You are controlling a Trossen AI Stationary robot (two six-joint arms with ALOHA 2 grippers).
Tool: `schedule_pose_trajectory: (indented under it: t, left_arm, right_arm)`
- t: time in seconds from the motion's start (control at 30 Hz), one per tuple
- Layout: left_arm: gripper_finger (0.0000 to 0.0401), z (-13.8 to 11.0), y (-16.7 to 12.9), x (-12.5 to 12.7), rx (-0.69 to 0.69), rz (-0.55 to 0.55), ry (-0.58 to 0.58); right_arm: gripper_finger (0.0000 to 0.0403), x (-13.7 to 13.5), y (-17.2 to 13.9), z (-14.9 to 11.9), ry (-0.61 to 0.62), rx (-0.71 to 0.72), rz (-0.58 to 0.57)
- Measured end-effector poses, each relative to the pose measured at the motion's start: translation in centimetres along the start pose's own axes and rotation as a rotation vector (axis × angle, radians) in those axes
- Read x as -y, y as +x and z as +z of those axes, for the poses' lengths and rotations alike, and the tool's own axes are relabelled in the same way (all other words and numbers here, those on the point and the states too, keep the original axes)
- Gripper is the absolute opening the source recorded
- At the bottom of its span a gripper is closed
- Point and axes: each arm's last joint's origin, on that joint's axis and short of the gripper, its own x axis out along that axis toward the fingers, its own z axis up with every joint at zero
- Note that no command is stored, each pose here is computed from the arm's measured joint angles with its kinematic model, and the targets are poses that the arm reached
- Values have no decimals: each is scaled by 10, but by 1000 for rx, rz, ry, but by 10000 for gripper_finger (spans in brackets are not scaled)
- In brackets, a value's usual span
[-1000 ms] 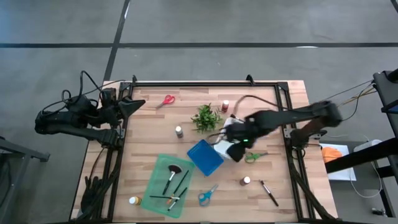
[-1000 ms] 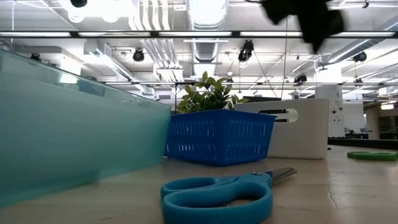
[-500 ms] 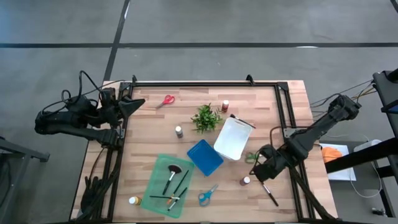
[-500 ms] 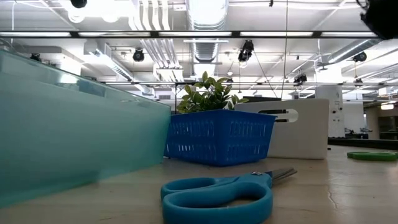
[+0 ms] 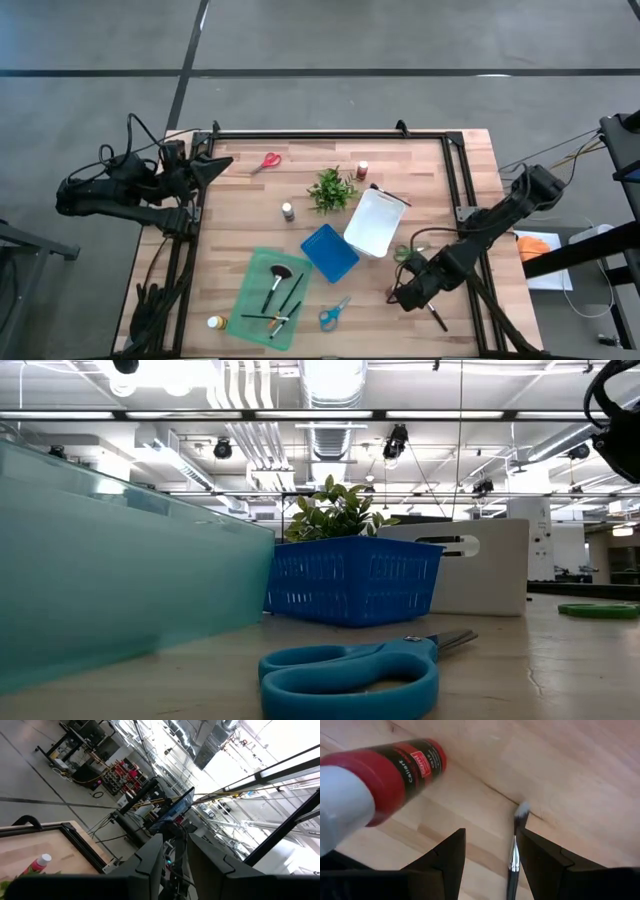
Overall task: Pick & Place Paint Supplies
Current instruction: Put the black powder brush into the green bin
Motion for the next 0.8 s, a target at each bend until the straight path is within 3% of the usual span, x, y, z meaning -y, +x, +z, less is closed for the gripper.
schedule_pose_trajectory:
  t: [0.27,0.5,0.8]
  left_arm:
    - [99,1,0,0,17,18,-4]
    - [99,1,0,-1,21,22,-3]
    - [99,1,0,-1,23,25,-4]
  right_arm:
    - [173,3,-4,-6,-43,26,23]
    - [173,7,-5,-15,-252,86,26]
    - [173,9,9,-19,-312,95,-32]
